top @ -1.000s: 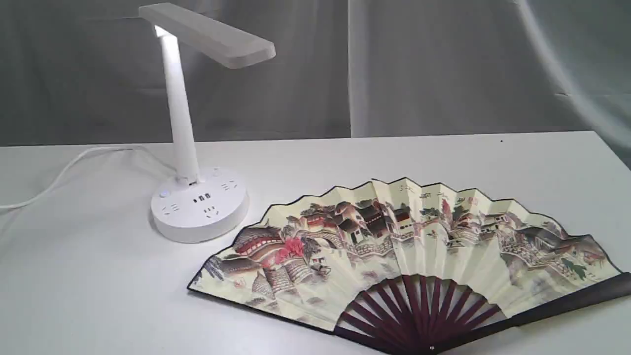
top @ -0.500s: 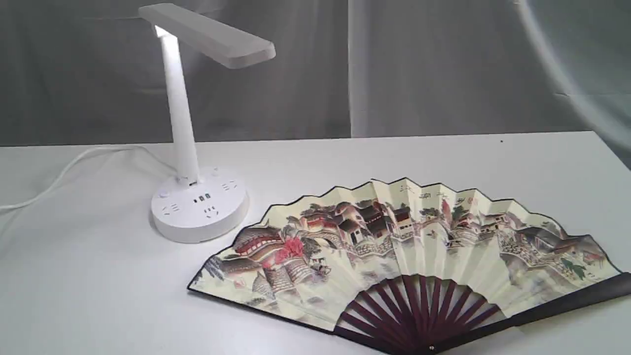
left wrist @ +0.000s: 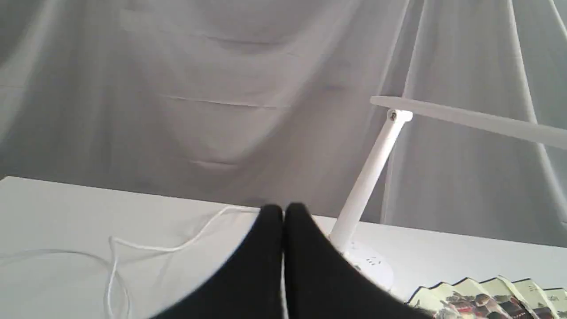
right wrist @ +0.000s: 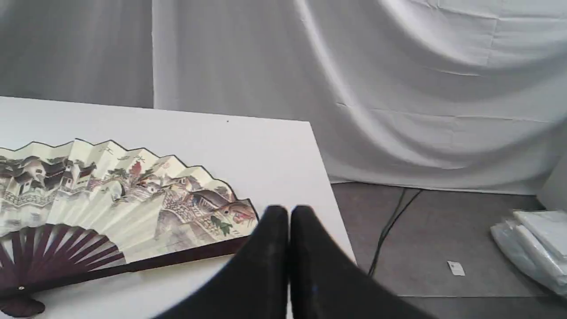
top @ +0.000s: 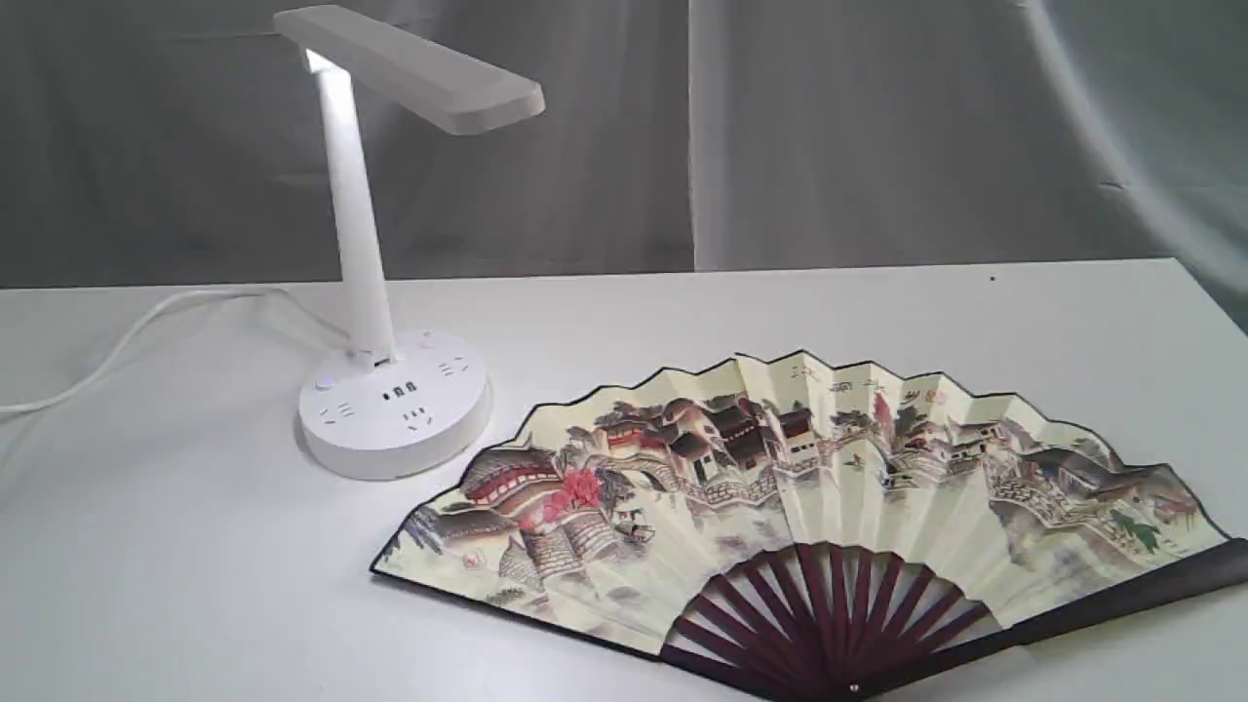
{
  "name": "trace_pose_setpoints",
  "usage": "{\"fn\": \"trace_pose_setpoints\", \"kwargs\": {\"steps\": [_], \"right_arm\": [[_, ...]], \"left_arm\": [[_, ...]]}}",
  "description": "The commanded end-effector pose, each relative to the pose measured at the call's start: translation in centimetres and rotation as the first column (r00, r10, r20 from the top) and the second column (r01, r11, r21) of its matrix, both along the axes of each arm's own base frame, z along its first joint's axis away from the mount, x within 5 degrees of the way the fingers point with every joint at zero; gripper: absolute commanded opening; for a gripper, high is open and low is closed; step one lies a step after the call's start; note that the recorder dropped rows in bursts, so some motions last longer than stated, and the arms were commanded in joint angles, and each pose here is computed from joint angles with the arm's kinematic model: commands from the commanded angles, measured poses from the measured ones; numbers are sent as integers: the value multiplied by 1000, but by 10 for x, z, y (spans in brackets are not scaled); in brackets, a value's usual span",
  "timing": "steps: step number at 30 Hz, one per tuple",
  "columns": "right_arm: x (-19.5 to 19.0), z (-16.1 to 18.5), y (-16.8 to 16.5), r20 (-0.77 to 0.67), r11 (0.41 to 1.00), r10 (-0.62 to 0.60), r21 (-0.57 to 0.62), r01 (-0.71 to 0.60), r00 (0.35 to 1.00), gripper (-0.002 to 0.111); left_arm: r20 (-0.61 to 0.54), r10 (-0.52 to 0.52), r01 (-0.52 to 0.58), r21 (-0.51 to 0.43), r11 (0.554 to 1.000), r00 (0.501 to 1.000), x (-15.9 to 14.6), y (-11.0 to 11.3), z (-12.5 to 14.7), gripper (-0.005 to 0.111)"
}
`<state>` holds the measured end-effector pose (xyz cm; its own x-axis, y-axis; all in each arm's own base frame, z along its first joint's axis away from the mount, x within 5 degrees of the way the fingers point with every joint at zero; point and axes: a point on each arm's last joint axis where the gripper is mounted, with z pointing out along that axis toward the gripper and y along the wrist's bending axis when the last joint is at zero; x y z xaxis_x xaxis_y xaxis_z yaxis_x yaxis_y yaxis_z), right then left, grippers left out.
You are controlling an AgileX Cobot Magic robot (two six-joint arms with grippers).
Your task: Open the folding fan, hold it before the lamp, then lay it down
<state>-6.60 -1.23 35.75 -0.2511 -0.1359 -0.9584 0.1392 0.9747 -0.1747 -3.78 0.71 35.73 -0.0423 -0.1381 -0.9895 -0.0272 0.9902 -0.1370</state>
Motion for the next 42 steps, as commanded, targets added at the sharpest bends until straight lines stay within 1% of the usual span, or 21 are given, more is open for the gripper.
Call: {"fn": "trace_pose_setpoints", "kwargs": {"steps": [1,4,7,12,15,20,24,28,31,33,36,38,39,41,42], "right_arm": [[1,1,-4,17,1000,28,-10,-28,999,0],[2,1,-5,22,999,44,8,-44,999,0],[3,4,-4,66,998,41,48,-44,997,0],[22,-3,-2,119,997,59,34,-63,991,0],[40,-16,2,135,994,91,47,-98,987,0],[68,-44,10,149,980,154,107,-171,977,0],[89,-68,11,207,978,163,98,-186,965,0],[104,-91,12,261,976,169,86,-198,950,0],[112,-106,13,307,975,173,80,-207,936,0],[115,-117,13,309,975,175,79,-209,935,0],[120,-140,14,263,975,177,87,-206,949,0],[122,-154,14,224,975,177,94,-202,959,0],[122,-154,14,226,975,177,94,-202,958,0],[122,-163,13,122,979,180,74,-190,976,0],[122,-164,13,114,980,181,62,-189,977,0]], "left_arm": [[-9,-14,13,-21,1000,1000,7,-1,-7,0],[-8,-21,21,-25,999,1000,15,-2,-14,0],[0,-24,24,-23,999,1000,24,-3,-22,0],[70,-31,32,-12,999,997,46,-4,-40,0],[103,-39,40,-8,999,994,59,-5,-55,0],[113,-50,51,-12,999,992,74,-7,-82,0],[100,-53,54,-11,998,994,81,-8,-99,0],[135,-58,60,-9,998,989,86,-9,-110,0],[138,-61,62,-6,998,989,88,-9,-120,0],[148,-62,64,-6,998,987,89,-9,-123,0],[149,-65,66,-6,998,987,92,-9,-132,0],[130,-65,67,-6,998,989,93,-10,-140,0],[116,-65,67,-6,998,991,94,-10,-145,0],[121,-66,67,-6,998,990,94,-10,-145,0],[77,-63,64,-7,998,995,94,-9,-149,0]]}}
